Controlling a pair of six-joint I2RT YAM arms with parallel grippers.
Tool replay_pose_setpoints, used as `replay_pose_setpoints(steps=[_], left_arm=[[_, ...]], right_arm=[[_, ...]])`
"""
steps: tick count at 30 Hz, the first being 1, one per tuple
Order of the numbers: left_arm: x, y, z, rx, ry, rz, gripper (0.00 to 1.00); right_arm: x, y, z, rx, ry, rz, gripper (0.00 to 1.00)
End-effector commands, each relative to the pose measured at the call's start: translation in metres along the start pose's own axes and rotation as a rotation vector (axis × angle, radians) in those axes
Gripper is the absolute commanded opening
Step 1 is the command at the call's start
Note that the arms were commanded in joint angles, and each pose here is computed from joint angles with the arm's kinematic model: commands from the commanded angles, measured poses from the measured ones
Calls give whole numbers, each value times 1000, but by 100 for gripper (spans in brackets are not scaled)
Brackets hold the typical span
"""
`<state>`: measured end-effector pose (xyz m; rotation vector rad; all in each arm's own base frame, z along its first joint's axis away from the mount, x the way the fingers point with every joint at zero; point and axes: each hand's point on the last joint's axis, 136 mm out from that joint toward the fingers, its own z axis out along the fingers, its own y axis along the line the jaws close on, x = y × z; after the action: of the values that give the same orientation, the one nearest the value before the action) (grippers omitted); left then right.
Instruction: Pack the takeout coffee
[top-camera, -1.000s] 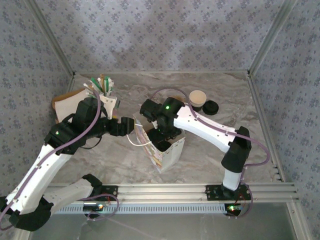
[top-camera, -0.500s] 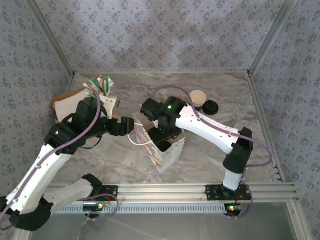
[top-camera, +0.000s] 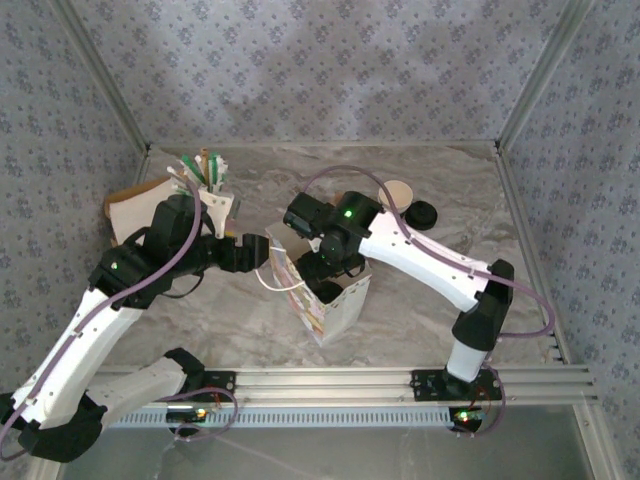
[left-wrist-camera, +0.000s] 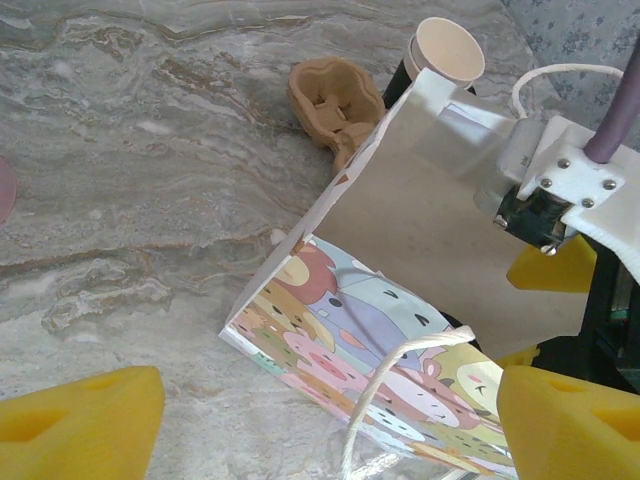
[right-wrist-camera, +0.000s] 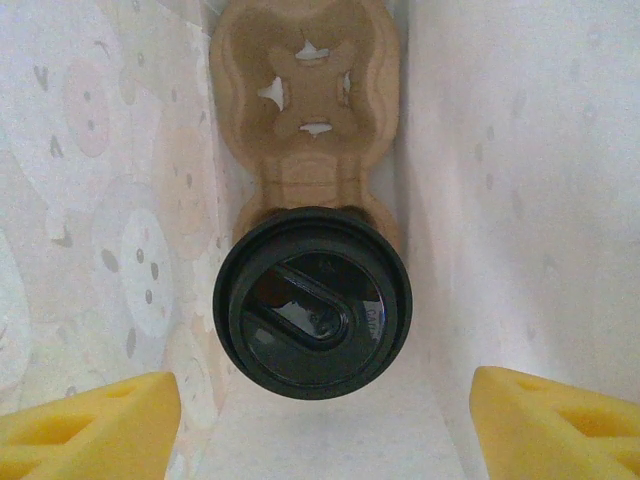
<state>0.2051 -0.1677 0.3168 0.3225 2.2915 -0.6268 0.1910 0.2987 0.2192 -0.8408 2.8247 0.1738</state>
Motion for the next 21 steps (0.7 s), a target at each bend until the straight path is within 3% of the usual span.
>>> replay_pose_setpoints(steps=[1, 21], left_arm=[[-14, -10, -16, 47, -57, -8, 87], [-27, -26, -36, 127, -114, -11, 91]], right_arm=[[-1, -2, -23, -2, -58, 14, 78], [-10, 5, -57, -56, -214, 5, 79]])
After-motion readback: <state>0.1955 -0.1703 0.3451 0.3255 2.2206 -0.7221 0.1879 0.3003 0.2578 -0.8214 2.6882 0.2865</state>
